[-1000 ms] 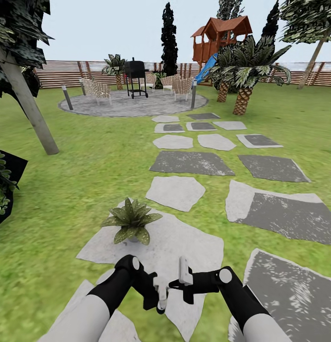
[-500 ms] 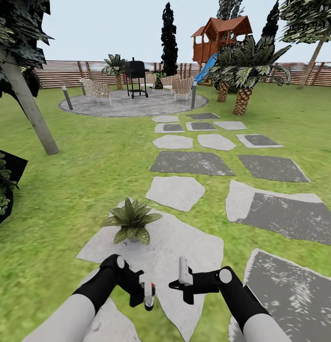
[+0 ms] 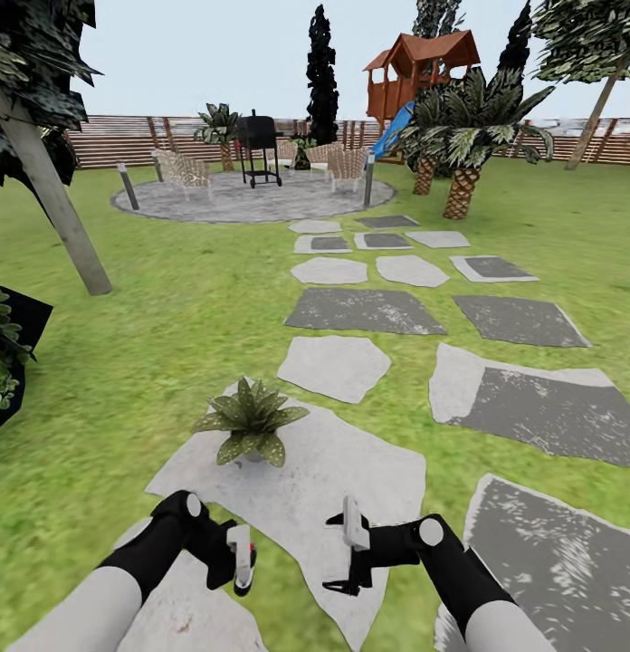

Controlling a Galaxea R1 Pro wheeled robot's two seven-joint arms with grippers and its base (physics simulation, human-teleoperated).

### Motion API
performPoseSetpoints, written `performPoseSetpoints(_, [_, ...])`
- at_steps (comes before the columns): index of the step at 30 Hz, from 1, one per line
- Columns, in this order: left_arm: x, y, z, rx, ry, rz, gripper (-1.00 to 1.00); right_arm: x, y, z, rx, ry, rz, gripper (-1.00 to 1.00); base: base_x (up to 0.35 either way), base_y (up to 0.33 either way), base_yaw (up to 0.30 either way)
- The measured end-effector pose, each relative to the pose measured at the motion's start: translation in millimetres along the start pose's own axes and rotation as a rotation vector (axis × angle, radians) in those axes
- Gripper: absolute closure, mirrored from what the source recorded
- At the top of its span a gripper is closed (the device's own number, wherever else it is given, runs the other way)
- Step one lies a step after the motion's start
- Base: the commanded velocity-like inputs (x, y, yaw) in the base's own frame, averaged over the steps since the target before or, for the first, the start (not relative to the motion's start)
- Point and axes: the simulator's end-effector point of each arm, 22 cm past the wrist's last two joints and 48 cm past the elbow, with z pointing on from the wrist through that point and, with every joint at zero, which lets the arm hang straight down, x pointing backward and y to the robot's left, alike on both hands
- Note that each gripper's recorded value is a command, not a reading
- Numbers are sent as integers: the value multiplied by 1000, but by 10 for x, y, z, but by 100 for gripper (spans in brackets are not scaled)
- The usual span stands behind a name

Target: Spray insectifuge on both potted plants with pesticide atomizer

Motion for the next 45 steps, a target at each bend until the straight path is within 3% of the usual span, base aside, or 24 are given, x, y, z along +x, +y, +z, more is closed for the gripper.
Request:
performPoseSetpoints(3, [44, 148, -23, -62, -18, -43, 100, 315, -115, -53, 100, 38, 60, -100, 0, 0, 0])
performPoseSetpoints(6, [71, 427, -40, -202, -83, -153, 100, 969, -100, -130, 249, 126, 195, -100, 0, 0, 0])
performPoseSetpoints(8, [43, 395, 70, -229, -133, -227, 100, 1377, -45, -186, 366, 194, 282, -100, 0, 0, 0])
performPoseSetpoints(9, [0, 334, 176, -238, -182, -297, 100, 1657, -11, -264, 465, 252, 329, -100, 0, 0, 0])
performPoseSetpoints(10, [6, 299, 234, -247, -205, -338, 100, 1796, 10, -320, 519, 284, 352, -100, 0, 0, 0])
performPoseSetpoints(11, [67, 263, 327, -283, -233, -416, 100, 2012, 47, -435, 612, 340, 381, -100, 0, 0, 0])
performPoseSetpoints(14, [265, 217, 458, -403, -295, -560, 100, 2275, 14, -718, 810, 390, 477, -100, 0, 0, 0])
performPoseSetpoints(16, [475, 135, 536, -494, -324, -657, 100, 2456, 139, -876, 920, 394, 611, -100, 0, 0, 0])
performPoseSetpoints(17, [683, 52, 590, -559, -313, -716, 100, 2574, 227, -983, 991, 387, 716, -100, 0, 0, 0])
performPoseSetpoints(18, [842, -31, 636, -597, -292, -752, 100, 2640, 271, -1049, 1032, 383, 777, -100, 0, 0, 0])
performPoseSetpoints(20, [1075, -164, 707, -644, -259, -812, 100, 2693, 312, -1099, 1063, 379, 825, -100, 0, 0, 0])
performPoseSetpoints(21, [1166, -210, 725, -667, -250, -842, 100, 2703, 319, -1110, 1070, 379, 833, -100, 0, 0, 0])
performPoseSetpoints(23, [1466, -311, 717, -761, -228, -953, 100, 2721, 341, -1122, 1077, 381, 845, -100, 0, 0, 0])
performPoseSetpoints(25, [1631, -406, 725, -798, -207, -1015, 100, 2733, 365, -1124, 1078, 383, 850, -100, 0, 0, 0])
performPoseSetpoints(28, [1799, -617, 807, -787, -162, -1055, 100, 2733, 426, -1088, 1073, 384, 860, -100, 0, 0, 0])
performPoseSetpoints(31, [1813, -710, 857, -773, -150, -1061, 100, 2771, 455, -1128, 1077, 392, 862, -100, 0, 0, -11])
performPoseSetpoints(45, [1880, -703, 825, -781, -144, -1065, 100, 2772, 447, -1140, 1081, 391, 862, -100, 0, 0, -264])
